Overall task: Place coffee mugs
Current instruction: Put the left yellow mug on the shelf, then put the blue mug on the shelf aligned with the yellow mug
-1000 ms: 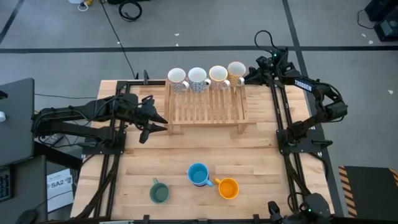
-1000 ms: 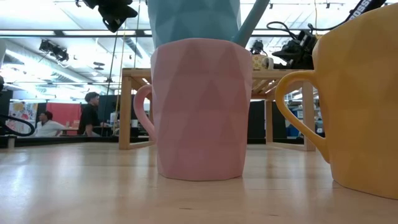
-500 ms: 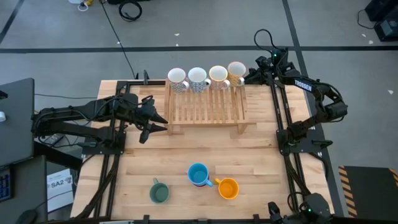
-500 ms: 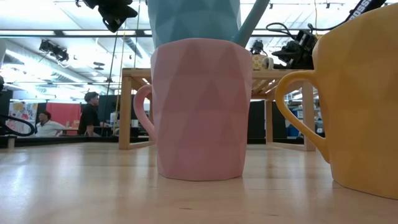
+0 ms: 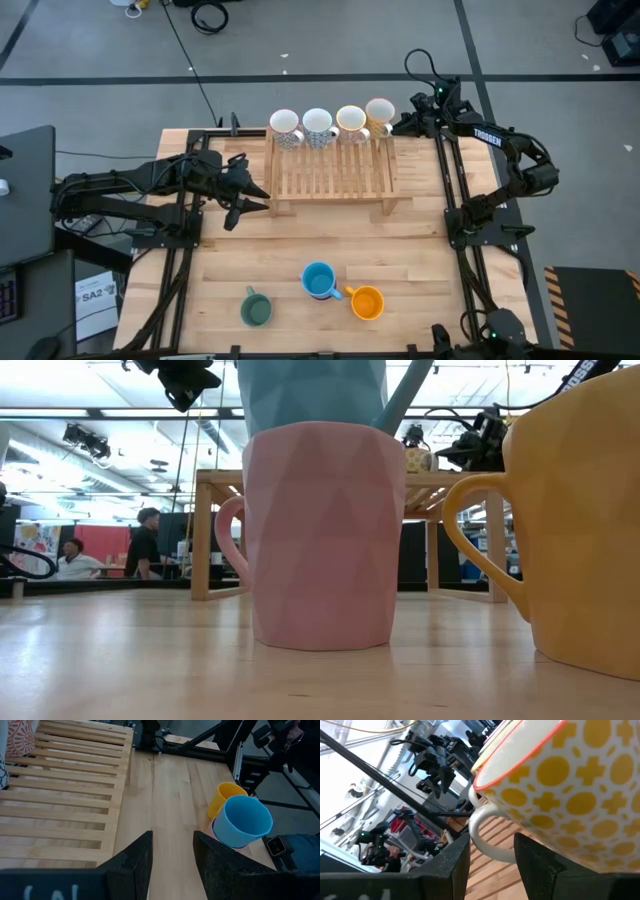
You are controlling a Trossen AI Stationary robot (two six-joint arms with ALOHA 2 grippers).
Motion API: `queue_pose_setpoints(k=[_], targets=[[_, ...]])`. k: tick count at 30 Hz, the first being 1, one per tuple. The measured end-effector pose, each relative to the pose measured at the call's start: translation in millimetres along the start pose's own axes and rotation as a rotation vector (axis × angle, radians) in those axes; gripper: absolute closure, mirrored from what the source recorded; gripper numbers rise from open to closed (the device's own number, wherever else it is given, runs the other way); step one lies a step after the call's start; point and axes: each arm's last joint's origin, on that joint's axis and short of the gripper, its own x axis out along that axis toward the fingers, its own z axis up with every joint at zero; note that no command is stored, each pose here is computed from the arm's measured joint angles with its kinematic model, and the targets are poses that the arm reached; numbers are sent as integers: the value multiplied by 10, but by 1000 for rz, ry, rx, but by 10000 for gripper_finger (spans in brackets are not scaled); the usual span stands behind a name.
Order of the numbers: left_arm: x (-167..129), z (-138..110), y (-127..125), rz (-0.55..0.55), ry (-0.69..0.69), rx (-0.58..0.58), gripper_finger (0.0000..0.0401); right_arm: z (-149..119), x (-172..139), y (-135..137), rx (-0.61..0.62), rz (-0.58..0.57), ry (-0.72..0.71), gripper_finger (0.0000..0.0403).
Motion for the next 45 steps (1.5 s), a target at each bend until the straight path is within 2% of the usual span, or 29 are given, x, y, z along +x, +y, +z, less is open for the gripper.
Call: queue_pose_setpoints(k=[9, 17, 34, 45], targets=[[0, 0, 0, 0, 0, 0, 255, 4, -5, 69, -9, 15, 4, 245], [-1, 1, 0, 0, -1, 0, 255, 52, -18, 295, -75, 36, 6, 246], [0, 1, 0, 0, 0, 0, 255, 80, -21, 361, -26, 62, 16, 246], [0, 1, 0, 0, 0, 0, 255, 239, -38, 677, -99, 64, 14, 246]])
